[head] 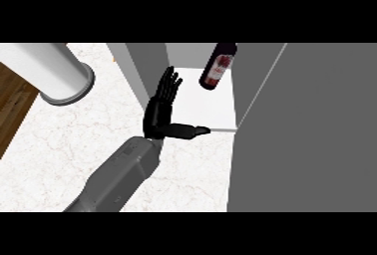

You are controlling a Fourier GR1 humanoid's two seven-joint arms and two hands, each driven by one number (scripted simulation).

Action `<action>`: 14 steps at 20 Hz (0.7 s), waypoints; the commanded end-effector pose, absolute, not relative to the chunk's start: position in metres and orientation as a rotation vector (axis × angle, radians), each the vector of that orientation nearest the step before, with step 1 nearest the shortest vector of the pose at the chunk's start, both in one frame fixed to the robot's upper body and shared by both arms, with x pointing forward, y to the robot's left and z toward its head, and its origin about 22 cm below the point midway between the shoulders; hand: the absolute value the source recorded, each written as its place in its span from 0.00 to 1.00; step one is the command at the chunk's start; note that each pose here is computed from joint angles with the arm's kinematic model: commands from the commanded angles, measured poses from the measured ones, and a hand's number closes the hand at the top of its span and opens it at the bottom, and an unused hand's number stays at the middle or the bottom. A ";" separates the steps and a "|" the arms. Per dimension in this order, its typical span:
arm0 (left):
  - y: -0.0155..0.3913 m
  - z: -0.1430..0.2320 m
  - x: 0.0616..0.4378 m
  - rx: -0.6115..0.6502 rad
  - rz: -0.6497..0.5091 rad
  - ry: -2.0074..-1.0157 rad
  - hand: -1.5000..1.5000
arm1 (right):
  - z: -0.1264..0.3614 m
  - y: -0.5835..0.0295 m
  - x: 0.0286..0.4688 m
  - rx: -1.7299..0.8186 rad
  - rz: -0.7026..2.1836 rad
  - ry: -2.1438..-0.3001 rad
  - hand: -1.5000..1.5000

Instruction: Pick up the wine, place it into the cabinet and close the cabinet

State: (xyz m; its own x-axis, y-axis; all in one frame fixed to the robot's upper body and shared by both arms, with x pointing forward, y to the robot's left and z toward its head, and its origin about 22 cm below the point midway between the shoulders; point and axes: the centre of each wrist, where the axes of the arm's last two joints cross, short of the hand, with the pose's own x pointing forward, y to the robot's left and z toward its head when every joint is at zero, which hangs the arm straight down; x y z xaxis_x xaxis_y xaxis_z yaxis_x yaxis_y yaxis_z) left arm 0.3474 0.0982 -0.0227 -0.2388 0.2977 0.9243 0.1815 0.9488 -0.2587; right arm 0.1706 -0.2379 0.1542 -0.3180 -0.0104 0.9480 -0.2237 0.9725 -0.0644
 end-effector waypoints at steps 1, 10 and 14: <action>0.118 -0.010 0.318 -0.395 0.038 -1.821 0.00 | 0.154 -0.240 0.171 0.161 0.189 -1.894 0.00; 0.140 0.055 0.249 -0.422 0.083 -1.847 0.00 | 0.171 -0.232 0.171 0.176 0.228 -1.897 0.00; 0.146 0.063 0.225 -0.441 0.095 -1.839 0.00 | 0.157 -0.226 0.164 0.181 0.311 -1.880 0.00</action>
State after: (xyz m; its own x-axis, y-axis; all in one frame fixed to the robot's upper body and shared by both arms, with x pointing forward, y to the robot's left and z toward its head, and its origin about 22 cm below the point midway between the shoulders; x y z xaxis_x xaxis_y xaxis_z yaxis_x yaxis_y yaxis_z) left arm 0.2477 0.1353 0.0496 -0.2547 0.3336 0.9076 0.2439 0.9304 -0.2736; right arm 0.1706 -0.2314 0.1601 -0.3297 -0.0034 0.9441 -0.2518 0.9641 -0.0844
